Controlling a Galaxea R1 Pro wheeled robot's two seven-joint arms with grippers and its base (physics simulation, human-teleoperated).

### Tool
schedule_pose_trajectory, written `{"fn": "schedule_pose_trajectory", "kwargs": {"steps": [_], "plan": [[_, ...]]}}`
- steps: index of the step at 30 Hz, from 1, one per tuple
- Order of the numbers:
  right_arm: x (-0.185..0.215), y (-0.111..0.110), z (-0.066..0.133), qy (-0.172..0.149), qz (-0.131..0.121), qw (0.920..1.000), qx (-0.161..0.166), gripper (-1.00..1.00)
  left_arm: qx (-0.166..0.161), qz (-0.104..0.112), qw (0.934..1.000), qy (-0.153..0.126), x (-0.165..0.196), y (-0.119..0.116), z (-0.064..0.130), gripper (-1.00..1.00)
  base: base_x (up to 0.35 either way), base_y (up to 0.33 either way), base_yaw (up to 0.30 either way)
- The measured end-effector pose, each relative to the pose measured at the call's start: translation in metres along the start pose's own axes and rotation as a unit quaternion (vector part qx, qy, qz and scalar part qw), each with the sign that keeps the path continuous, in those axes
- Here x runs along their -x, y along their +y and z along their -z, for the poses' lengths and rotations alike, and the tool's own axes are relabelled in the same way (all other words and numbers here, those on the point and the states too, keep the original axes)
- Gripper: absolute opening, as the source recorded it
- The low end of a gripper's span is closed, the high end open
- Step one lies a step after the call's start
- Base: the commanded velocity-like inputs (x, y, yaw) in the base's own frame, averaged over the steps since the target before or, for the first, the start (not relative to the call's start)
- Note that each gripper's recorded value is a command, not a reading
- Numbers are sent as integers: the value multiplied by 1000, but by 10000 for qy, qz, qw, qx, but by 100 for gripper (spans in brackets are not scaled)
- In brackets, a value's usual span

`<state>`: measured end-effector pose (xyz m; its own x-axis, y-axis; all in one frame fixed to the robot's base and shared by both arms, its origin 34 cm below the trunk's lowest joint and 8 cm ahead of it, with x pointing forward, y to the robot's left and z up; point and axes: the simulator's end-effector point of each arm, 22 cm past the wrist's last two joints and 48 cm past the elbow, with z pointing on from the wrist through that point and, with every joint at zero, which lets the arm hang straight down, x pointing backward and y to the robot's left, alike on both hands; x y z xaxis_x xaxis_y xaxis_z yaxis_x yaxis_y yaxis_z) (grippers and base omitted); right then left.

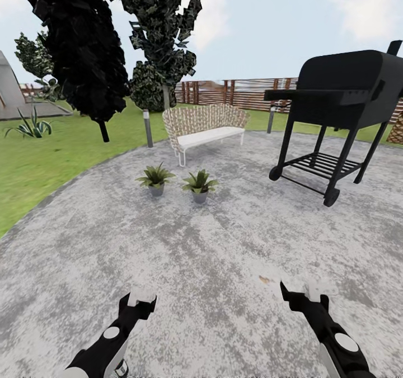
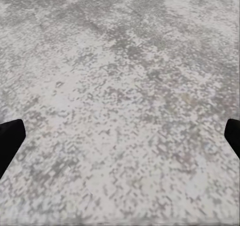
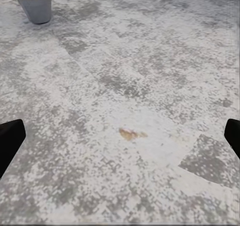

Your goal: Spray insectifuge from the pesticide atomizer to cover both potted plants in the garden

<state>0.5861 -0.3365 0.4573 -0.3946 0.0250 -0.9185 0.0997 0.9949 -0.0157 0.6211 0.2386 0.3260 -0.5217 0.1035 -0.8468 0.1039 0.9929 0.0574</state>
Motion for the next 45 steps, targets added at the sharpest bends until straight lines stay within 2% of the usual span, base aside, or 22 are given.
{"fn": "schedule_pose_trajectory", "kwargs": {"steps": [15, 18, 22, 27, 32, 36, 45], "plan": [[-31, 0, -9, 275, 33, 9996, -4, 100, -14, 30, 9995, 329, -38, -3, -7, 100, 0, 0, 0], [-37, 0, -11, 336, 39, 9994, -5, 100, 53, 124, 9991, 400, -46, 2, -8, 100, 0, 0, 0], [-46, 0, -13, 416, 46, 9991, -7, 100, 218, 381, 9979, 476, -56, 13, -10, 100, 0, 0, 0], [-56, 0, -15, 520, 57, 9986, -10, 100, 280, 468, 9969, 574, -68, 17, -11, 100, 0, 0, 0], [-67, 0, -18, 622, 66, 9980, -12, 100, 318, 460, 9961, 678, -80, 22, -12, 100, 0, 0, 0], [-76, 0, -19, 708, 74, 9975, -15, 100, 422, 403, 9954, 757, -91, 40, -12, 100, 0, 0, 0], [-95, 0, -22, 890, 92, 9960, -19, 100, 545, 286, 9938, 924, -112, 64, -12, 100, 0, 0, 0]]}}
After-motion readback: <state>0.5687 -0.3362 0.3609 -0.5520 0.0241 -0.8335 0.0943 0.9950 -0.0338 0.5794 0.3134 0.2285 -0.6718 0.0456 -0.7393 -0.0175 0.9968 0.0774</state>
